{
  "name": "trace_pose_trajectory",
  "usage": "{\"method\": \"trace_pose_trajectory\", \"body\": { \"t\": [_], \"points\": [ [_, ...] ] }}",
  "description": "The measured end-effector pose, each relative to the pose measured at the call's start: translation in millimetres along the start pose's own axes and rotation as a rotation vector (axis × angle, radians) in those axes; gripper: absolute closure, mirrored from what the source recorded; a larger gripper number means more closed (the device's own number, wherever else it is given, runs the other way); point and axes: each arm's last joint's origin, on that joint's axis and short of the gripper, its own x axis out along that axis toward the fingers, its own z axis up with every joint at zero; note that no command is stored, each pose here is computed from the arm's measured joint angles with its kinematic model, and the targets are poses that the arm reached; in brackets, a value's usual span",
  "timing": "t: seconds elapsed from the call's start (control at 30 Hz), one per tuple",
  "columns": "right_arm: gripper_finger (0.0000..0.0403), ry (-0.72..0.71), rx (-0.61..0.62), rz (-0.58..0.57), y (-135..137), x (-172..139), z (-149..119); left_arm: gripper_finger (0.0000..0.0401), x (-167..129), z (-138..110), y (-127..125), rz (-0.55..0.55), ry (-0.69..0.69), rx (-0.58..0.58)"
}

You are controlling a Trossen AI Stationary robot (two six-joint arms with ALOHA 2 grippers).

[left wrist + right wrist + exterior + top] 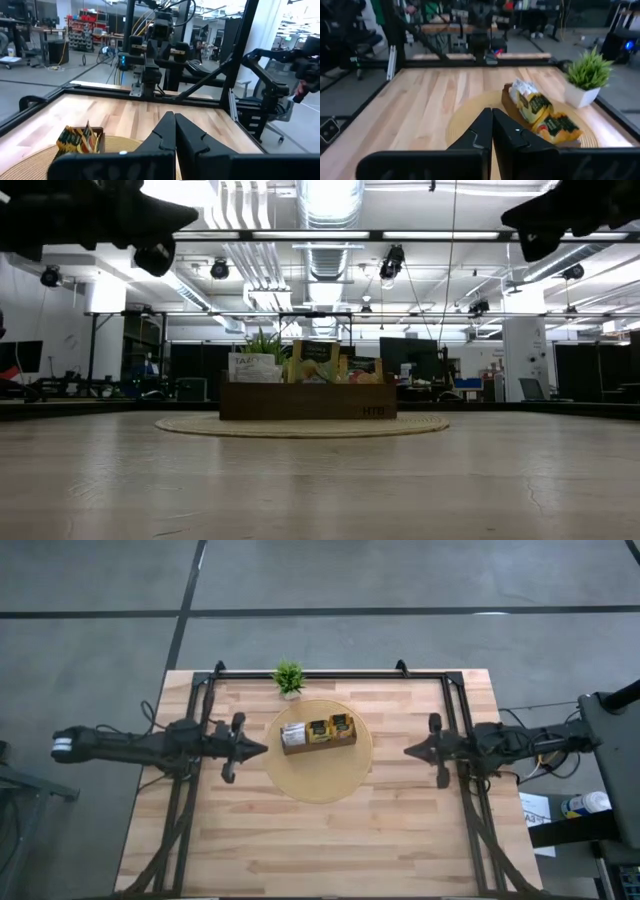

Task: Pick & Place Tea
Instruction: Return to Home Position

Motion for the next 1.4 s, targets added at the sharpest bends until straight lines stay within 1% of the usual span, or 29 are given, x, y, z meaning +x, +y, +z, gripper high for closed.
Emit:
{"method": "trace_pose_trajectory", "body": {
  "t": [0.13, 0.3, 0.5, 0.6, 0.67, 0.8, 0.93, 1.03, 1.1, 1.27, 1.4],
  "points": [
    [0.0394, -0.063, -0.001, -0.022, -3, -11, -8, 0.0401, -5, -6, 0, 0.001, -0.007, 0.003],
    [0.0394, -0.156, 0.021, -0.013, -5, -23, -14, 0.0401, -10, -14, 1, 0.001, -0.005, 0.002],
    [0.0394, -0.235, 0.031, -0.006, -7, -29, -28, 0.0401, -15, -27, 2, 0.006, 0.003, 0.0],
    [0.0394, -0.232, 0.042, 0.006, -7, -25, -36, 0.0401, -17, -31, 3, 0.005, -0.007, 0.001],
    [0.0394, -0.23, 0.036, 0.039, -6, -21, -41, 0.0401, -18, -32, 3, 0.004, -0.012, 0.003],
    [0.0394, -0.287, 0.039, 0.093, -4, -14, -49, 0.0401, -19, -35, 3, -0.001, -0.012, 0.014],
    [0.0394, -0.328, 0.042, 0.118, -3, -8, -63, 0.0401, -21, -42, 3, -0.026, -0.029, 0.016],
    [0.0394, -0.312, 0.039, 0.143, -2, -7, -66, 0.0401, -23, -50, 4, -0.036, -0.032, 0.016],
    [0.0394, -0.312, 0.035, 0.157, -2, -7, -66, 0.0401, -24, -50, 4, -0.04, -0.04, 0.017],
    [0.0394, -0.287, 0.033, 0.16, -2, -6, -68, 0.0401, -24, -53, 4, -0.039, -0.013, 0.039],
    [0.0394, -0.266, 0.011, 0.155, -2, -6, -71, 0.0401, -24, -58, 5, -0.033, 0.04, 0.049]
  ]
}}
